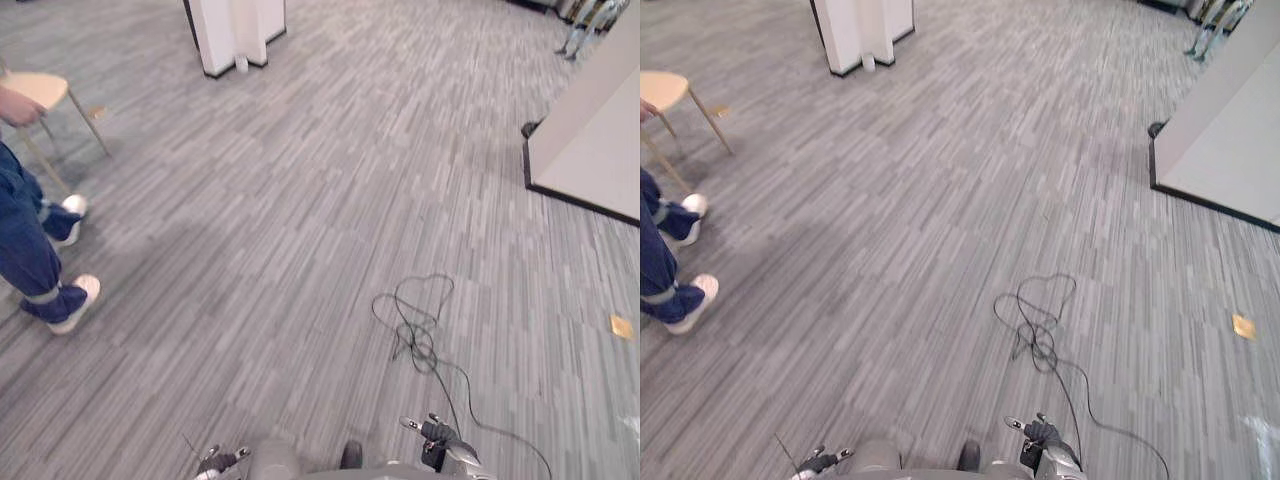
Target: Organize washtable
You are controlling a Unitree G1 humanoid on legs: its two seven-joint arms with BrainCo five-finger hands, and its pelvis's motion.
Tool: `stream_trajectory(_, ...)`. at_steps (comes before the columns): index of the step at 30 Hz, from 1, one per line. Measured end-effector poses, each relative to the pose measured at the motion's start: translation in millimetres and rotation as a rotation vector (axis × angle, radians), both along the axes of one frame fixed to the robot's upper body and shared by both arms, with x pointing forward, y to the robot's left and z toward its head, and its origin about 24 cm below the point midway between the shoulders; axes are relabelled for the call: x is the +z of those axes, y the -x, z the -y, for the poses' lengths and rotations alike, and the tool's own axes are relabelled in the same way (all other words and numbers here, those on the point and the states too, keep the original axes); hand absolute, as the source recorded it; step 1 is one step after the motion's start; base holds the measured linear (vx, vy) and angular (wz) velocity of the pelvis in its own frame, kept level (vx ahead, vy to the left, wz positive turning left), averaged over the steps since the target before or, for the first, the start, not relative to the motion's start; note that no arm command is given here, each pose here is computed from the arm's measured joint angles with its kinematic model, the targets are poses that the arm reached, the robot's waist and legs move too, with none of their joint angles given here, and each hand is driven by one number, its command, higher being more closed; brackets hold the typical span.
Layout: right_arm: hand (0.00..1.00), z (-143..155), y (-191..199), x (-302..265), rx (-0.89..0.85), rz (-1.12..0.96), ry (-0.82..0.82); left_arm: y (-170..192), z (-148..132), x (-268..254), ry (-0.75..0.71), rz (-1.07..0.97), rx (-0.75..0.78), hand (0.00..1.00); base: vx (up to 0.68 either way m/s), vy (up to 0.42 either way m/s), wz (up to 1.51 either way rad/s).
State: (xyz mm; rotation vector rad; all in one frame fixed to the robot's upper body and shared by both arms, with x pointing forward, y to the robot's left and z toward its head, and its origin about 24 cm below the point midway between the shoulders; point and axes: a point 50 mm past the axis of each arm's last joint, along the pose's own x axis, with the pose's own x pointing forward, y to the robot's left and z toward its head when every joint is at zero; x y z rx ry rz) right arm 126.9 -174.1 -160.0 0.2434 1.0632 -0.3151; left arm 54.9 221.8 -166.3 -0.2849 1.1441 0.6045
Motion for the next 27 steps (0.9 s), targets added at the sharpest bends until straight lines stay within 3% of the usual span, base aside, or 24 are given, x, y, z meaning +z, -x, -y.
stream_trajectory(6, 0.00, -2.8, -16.6, 5.3, 0.040, 0.043, 0.008, 49.1, 20.9, -6.5, 0.058, -0.099, 0.101, 0.00, 0.46, 0.314, -0.62)
stream_trajectory(13, 0.00, -39.9, -16.2, 4.5, 0.197, 0.058, -0.043, 57.7, 3.1, -1.3, -0.018, -0.076, 0.192, 0.00, 0.41, 0.222, -0.60)
stream_trajectory(16, 0.00, -40.8, -1.0, -0.9, 0.225, 0.017, -0.046, 43.2, -4.2, 2.7, -0.054, -0.029, 0.120, 0.00, 0.32, 0.156, -0.37)
stream_trajectory(20, 0.00, -36.3, -8.0, 3.3, 0.223, 0.072, -0.034, 31.2, -20.2, 7.7, -0.102, 0.001, 0.076, 0.00, 0.36, 0.088, -0.21)
stream_trajectory(27, 0.00, 3.0, -25.6, 14.1, 0.078, 0.156, 0.027, -44.0, -1.3, 14.6, -0.099, 0.151, -0.124, 0.00, 0.52, -0.014, 0.41)
